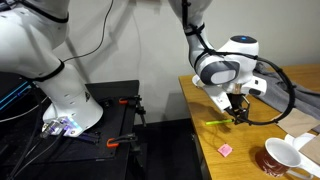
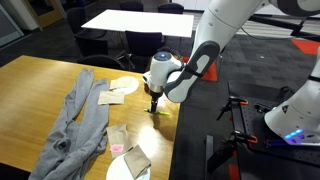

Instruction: Move the cup to the right then put the marker in the cup

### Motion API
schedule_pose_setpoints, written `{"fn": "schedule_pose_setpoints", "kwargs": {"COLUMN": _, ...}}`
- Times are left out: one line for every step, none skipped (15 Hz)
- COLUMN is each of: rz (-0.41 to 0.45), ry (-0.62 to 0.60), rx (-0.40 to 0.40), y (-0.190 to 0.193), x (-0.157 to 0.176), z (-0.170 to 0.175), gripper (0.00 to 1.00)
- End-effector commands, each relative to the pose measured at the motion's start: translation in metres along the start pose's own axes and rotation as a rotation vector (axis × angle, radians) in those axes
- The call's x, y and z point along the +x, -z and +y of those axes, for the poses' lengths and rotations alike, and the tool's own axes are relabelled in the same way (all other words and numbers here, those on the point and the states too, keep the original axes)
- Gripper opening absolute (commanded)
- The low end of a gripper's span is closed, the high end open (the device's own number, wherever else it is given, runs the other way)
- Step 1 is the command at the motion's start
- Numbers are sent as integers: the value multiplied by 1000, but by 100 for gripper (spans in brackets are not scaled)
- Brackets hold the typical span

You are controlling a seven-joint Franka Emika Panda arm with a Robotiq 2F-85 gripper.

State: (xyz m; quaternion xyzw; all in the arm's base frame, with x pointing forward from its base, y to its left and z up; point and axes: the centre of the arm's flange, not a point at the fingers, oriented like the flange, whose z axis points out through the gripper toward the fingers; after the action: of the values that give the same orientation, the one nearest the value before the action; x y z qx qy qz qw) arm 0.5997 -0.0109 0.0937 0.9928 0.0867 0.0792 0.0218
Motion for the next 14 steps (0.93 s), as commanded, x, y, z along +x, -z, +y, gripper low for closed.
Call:
{"fn": "schedule_pose_setpoints", "kwargs": {"rz": -15, "ry": 12, "rx": -22, "y": -12, "x": 12, "z": -2, "gripper": 100}}
{"fn": "schedule_pose_setpoints", "kwargs": {"rz": -18, "ry": 15, "rx": -22, "y": -15, "x": 12, "z": -3, "gripper": 100}}
{"fn": "schedule_pose_setpoints", "kwargs": {"rz": -20, "ry": 17, "rx": -20, "y": -19, "x": 13, "z": -4, "gripper": 100}}
{"fn": "schedule_pose_setpoints", "kwargs": {"rz": -24, "ry": 19, "rx": -20, "y": -21, "x": 13, "z": -4, "gripper": 100}}
{"fn": "schedule_pose_setpoints", "kwargs": {"rz": -28, "ry": 20, "rx": -20, "y": -24, "x": 13, "z": -5, "gripper": 100}}
{"fn": "schedule_pose_setpoints", "kwargs": {"rz": -30, "ry": 20, "rx": -21, "y": -27, "x": 14, "z": -6, "gripper": 100}}
{"fn": "schedule_pose_setpoints", "kwargs": {"rz": -34, "ry": 20, "rx": -21, "y": -28, "x": 14, "z": -6, "gripper": 100}}
{"fn": "schedule_pose_setpoints", "kwargs": {"rz": -38, "ry": 20, "rx": -21, "y": -30, "x": 14, "z": -7, "gripper": 100}}
{"fn": "schedule_pose_setpoints", "kwargs": {"rz": -41, "ry": 20, "rx": -23, "y": -32, "x": 14, "z": -8, "gripper": 96}}
{"fn": "schedule_pose_setpoints", "kwargs": {"rz": -45, "ry": 21, "rx": -24, "y": -34, "x": 15, "z": -8, "gripper": 91}}
{"fn": "schedule_pose_setpoints", "kwargs": {"rz": -51, "ry": 21, "rx": -25, "y": -35, "x": 15, "z": -8, "gripper": 87}}
{"fn": "schedule_pose_setpoints", "kwargs": {"rz": -56, "ry": 21, "rx": -26, "y": -37, "x": 16, "z": -8, "gripper": 84}}
{"fn": "schedule_pose_setpoints", "kwargs": {"rz": -61, "ry": 22, "rx": -27, "y": -37, "x": 17, "z": -8, "gripper": 75}}
{"fn": "schedule_pose_setpoints", "kwargs": {"rz": -65, "ry": 21, "rx": -28, "y": -38, "x": 17, "z": -8, "gripper": 77}}
